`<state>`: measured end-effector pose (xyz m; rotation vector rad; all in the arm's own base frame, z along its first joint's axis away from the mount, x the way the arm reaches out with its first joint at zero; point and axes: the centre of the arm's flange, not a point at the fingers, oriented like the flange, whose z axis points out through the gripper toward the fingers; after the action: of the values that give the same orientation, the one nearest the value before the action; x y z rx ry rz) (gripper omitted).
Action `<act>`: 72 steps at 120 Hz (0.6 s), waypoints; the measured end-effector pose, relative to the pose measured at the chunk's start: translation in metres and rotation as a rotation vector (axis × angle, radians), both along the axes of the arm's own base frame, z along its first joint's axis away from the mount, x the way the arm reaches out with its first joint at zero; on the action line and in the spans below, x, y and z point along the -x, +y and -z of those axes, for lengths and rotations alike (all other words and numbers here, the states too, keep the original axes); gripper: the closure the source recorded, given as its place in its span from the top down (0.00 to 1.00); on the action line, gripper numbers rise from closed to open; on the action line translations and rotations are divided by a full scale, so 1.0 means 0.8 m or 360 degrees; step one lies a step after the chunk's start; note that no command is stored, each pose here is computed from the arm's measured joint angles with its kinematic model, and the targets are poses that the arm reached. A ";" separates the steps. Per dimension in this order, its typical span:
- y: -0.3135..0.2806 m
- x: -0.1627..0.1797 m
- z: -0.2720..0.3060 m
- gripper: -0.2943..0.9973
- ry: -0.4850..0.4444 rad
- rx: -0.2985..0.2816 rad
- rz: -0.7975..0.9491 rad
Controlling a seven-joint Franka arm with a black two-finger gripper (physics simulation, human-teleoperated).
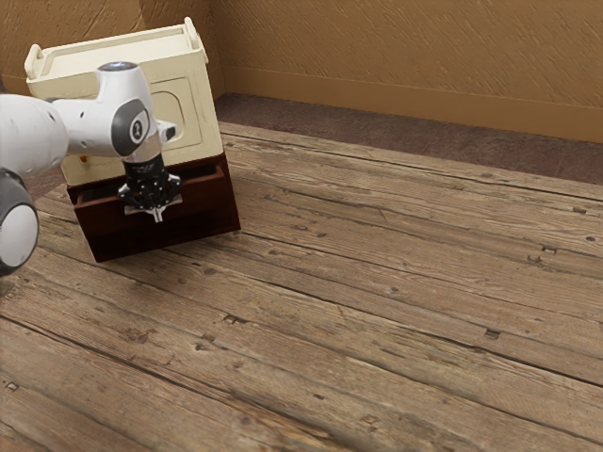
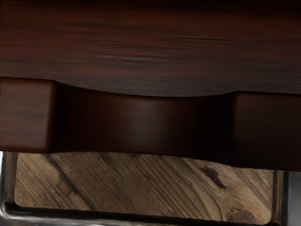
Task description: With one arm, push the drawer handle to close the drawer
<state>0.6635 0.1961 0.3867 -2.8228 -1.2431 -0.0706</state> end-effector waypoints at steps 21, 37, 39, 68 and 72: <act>0.011 -0.008 -0.002 0.16 -0.0020 -0.0018 -0.0009; 0.021 -0.019 0.005 0.16 -0.0031 -0.0010 -0.0010; 0.022 -0.020 0.006 0.16 -0.0032 -0.0011 -0.0011; 0.028 -0.030 0.007 0.16 -0.0033 0.0010 -0.0007; 0.028 -0.031 0.007 0.16 -0.0026 0.0012 -0.0010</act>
<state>0.6879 0.2185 0.3813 -2.8303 -1.2577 -0.0891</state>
